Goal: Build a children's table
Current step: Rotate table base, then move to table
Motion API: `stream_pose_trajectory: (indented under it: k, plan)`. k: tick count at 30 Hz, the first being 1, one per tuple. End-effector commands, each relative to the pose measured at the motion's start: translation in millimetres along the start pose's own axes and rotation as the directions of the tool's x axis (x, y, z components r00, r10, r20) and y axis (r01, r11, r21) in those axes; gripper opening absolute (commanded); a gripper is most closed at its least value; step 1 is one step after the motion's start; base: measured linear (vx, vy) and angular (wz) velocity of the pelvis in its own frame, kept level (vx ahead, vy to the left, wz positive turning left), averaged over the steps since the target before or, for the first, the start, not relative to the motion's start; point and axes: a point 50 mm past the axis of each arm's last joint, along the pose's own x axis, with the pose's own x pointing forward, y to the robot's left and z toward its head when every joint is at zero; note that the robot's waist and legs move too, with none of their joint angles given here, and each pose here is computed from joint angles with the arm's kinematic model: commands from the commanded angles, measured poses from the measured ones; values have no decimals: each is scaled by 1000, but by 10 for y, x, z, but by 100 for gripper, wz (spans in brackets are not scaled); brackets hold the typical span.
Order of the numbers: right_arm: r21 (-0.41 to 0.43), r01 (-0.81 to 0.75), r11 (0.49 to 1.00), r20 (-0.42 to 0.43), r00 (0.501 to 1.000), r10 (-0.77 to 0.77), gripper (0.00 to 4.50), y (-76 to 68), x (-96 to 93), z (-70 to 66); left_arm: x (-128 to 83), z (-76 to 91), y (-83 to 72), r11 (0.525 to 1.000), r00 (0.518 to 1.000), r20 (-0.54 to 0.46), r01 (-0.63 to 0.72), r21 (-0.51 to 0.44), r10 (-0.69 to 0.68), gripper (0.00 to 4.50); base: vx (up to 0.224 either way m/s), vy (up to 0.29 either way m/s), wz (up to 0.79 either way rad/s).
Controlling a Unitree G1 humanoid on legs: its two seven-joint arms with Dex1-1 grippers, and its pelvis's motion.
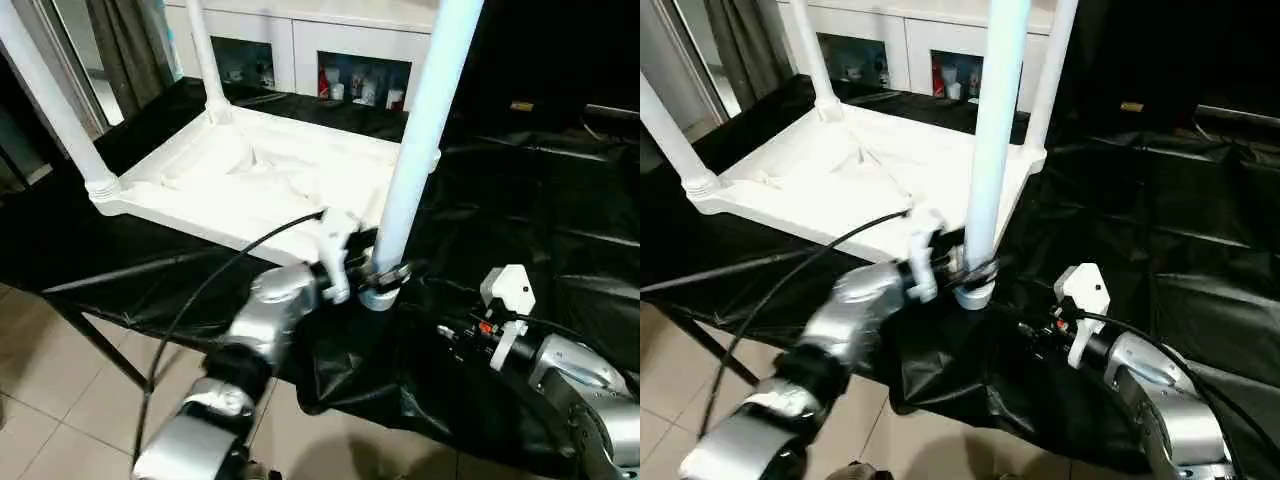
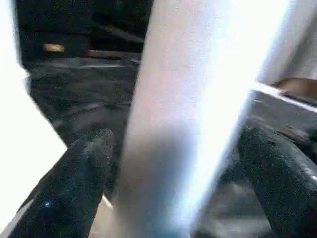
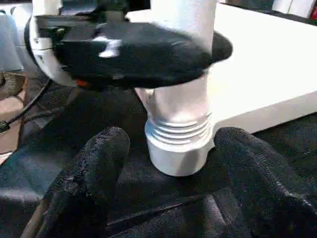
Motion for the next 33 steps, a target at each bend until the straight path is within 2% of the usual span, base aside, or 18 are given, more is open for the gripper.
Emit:
stream_pose_trajectory:
  k: [1,2,5,9,13,17,18,19,20,21,22,23,24,27,29,31,32,33]
  plan:
    - [-10,-29,1000,10,1000,29,332,1,-6,54,-84,42,17,998,998,3,55,-17,-55,442,0,0,0]
    - [-10,-29,1000,10,1000,29,332,1,-6,54,-84,42,17,998,998,3,55,-17,-55,442,0,0,0]
    - [-16,-56,998,7,998,56,332,11,-3,65,-300,15,102,995,995,-35,88,-44,-89,442,0,0,0]
    - [-18,-63,998,11,998,63,332,25,12,55,-569,-35,241,1000,997,-77,15,-3,-16,442,0,0,0]
    - [-13,-64,998,16,998,64,332,35,12,42,-685,-45,265,1000,998,-69,-8,-12,7,442,0,0,0]
    - [10,-34,999,28,999,34,332,30,-22,-15,-878,9,283,995,995,5,-97,-21,97,442,0,0,0]
    - [25,-6,1000,36,999,5,332,24,-43,-32,-944,34,293,987,987,23,-162,-6,162,442,0,0,0]
    - [82,120,989,55,991,-125,332,-11,-124,-89,-1177,121,306,916,916,89,-397,57,391,442,0,0,0]
    - [82,120,989,55,991,-125,332,-11,-124,-89,-1177,121,306,916,916,89,-397,57,391,442,0,0,0]
    - [136,316,939,61,943,-326,332,-75,-221,-151,-1411,167,263,794,803,124,-595,127,582,442,0,0,0]
    - [165,408,898,58,905,-422,332,-102,-266,-188,-1529,162,242,709,722,111,-691,137,683,442,0,0,0]
    - [174,437,882,56,890,-452,332,-110,-280,-200,-1567,159,235,680,694,105,-720,140,713,442,0,0,0]
    - [203,490,847,56,858,-510,332,-116,-284,-234,-1623,182,204,627,647,130,-761,165,751,442,0,0,0]
    - [242,545,803,58,818,-572,332,-128,-258,-290,-1663,197,178,568,594,145,-802,185,791,442,0,0,0]
    - [265,577,772,55,791,-610,332,-149,-201,-324,-1654,201,169,554,578,159,-815,171,800,442,0,0,0]
    - [238,604,760,44,775,-630,332,-172,8,-294,-1619,211,189,529,549,178,-836,148,817,442,0,0,0]
    - [238,604,760,44,775,-630,332,-172,8,-294,-1619,211,189,529,549,178,-836,148,817,442,0,0,0]
    - [194,591,783,49,791,-610,332,-143,161,-225,-1556,276,193,521,542,187,-840,151,819,442,0,0,0]
